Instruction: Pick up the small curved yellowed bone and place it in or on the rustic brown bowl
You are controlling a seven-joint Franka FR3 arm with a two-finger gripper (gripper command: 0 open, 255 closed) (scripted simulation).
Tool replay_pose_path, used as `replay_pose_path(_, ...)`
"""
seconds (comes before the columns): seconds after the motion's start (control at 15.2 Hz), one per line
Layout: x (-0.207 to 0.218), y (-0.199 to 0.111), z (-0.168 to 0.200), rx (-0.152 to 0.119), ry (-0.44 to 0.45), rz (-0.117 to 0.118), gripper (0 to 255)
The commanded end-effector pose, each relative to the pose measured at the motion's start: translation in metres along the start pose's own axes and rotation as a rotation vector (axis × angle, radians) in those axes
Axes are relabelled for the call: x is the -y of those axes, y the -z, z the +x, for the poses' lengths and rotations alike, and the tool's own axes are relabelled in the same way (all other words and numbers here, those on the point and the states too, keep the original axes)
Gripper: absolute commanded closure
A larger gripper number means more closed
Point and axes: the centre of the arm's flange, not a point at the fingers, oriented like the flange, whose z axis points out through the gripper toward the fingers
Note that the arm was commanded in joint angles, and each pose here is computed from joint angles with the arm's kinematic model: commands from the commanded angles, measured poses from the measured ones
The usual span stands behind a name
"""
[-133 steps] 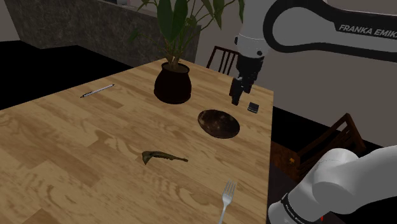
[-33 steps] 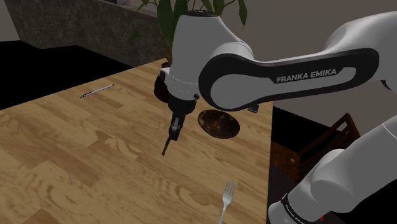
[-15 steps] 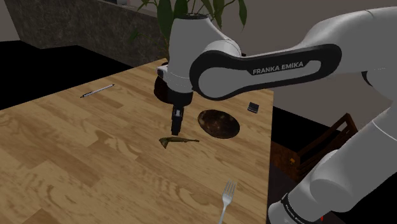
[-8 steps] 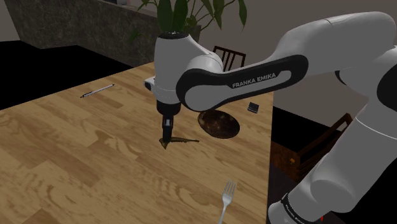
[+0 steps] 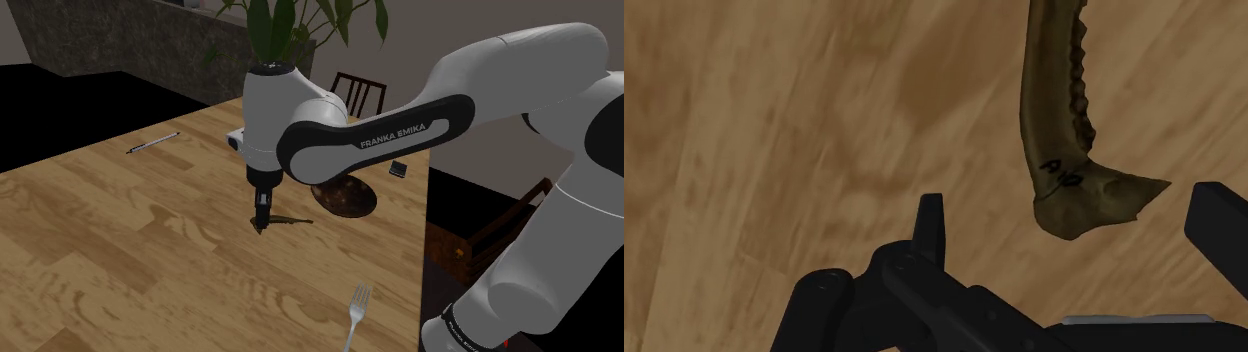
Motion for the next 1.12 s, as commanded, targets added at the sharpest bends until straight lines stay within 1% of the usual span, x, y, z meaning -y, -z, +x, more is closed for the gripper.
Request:
replay_pose_path(0.0,0.000,0.000,0.000,0.000,0.000,0.000,0)
replay_pose_path(0.07,0.000,0.000,0.000,0.000,0.000,0.000,0)
replay_pose_path(0.13,0.000,0.000,0.000,0.000,0.000,0.000,255)
replay_pose_path(0.73,0.000,0.000,0.000,0.000,0.000,0.000,255)
replay_pose_path(0.79,0.000,0.000,0.000,0.000,0.000,0.000,0)
replay_pose_path(0.92,-0.001,0.016,-0.024,-0.017,0.039,0.014,0)
replay_pose_path(0.99,-0.001,0.018,-0.027,-0.020,0.044,0.016,0)
replay_pose_path(1.06,-0.001,0.012,-0.027,-0.020,0.044,0.016,0)
